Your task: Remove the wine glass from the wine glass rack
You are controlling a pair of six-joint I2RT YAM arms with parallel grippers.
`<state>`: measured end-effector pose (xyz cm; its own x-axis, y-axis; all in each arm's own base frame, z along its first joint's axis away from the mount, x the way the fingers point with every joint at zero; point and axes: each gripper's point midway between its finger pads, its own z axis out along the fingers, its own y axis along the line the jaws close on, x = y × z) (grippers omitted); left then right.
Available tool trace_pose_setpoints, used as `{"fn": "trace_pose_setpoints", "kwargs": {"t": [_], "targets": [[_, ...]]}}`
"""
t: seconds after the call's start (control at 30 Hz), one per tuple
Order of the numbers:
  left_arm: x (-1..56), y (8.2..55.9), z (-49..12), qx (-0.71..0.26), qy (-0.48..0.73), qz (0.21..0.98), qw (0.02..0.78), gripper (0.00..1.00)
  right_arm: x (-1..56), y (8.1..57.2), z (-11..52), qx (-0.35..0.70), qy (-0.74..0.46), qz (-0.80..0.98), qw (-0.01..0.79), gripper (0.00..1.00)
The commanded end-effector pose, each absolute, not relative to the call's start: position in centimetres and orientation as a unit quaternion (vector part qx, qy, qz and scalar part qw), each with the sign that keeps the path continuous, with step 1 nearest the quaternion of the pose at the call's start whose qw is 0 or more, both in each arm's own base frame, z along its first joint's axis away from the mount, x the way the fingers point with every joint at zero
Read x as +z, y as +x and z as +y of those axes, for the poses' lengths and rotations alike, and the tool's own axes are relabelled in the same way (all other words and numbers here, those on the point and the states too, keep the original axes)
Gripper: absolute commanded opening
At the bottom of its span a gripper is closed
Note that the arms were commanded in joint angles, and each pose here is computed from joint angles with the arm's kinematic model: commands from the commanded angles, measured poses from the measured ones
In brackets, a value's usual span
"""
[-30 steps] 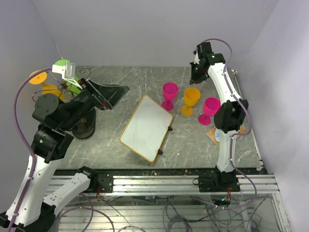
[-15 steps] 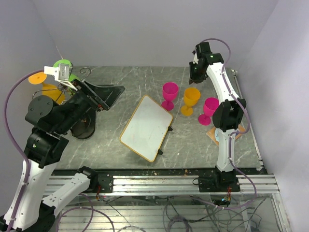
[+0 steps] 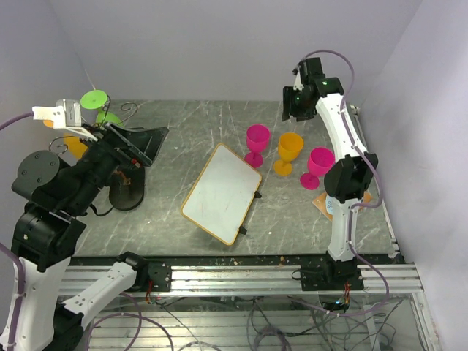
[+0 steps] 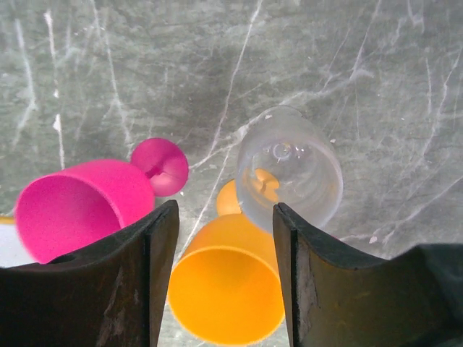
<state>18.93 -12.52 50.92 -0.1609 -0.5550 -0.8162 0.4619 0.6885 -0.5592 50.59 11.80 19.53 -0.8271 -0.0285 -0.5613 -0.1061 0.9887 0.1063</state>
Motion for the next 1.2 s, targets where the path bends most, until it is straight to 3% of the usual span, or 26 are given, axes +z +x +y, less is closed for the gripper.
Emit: {"fn": "trace_pose_setpoints", "kwargs": {"t": [0.0, 0.37, 0.53, 0.83, 1.17], "targets": [[49.4, 20.6, -11.4, -0.344, -0.062, 0.678, 0.647, 1.0, 26.7, 49.5, 13.0, 0.097, -0.052, 0.922, 0.371, 0.56], [49.2, 27.2, -10.3, -0.227, -0.11, 0.73, 0.635, 0.99, 34.0, 39.1, 21.4, 0.23, -0.173, 0.849, 0.443, 0.73], [50.3, 30.5, -9.1, -0.165, -0.145, 0.731, 0.646, 0.99, 37.1, 33.8, 21.1, 0.269, -0.192, 0.805, 0.493, 0.81], [50.1, 36.6, -3.7, -0.168, -0.215, 0.723, 0.634, 0.97, 38.6, 29.9, 18.6, 0.248, -0.198, 0.767, 0.557, 0.93], [47.5, 36.0, 6.4, -0.078, -0.327, 0.703, 0.627, 0.97, 37.7, 27.6, 19.3, 0.236, -0.222, 0.754, 0.572, 0.96]]}}
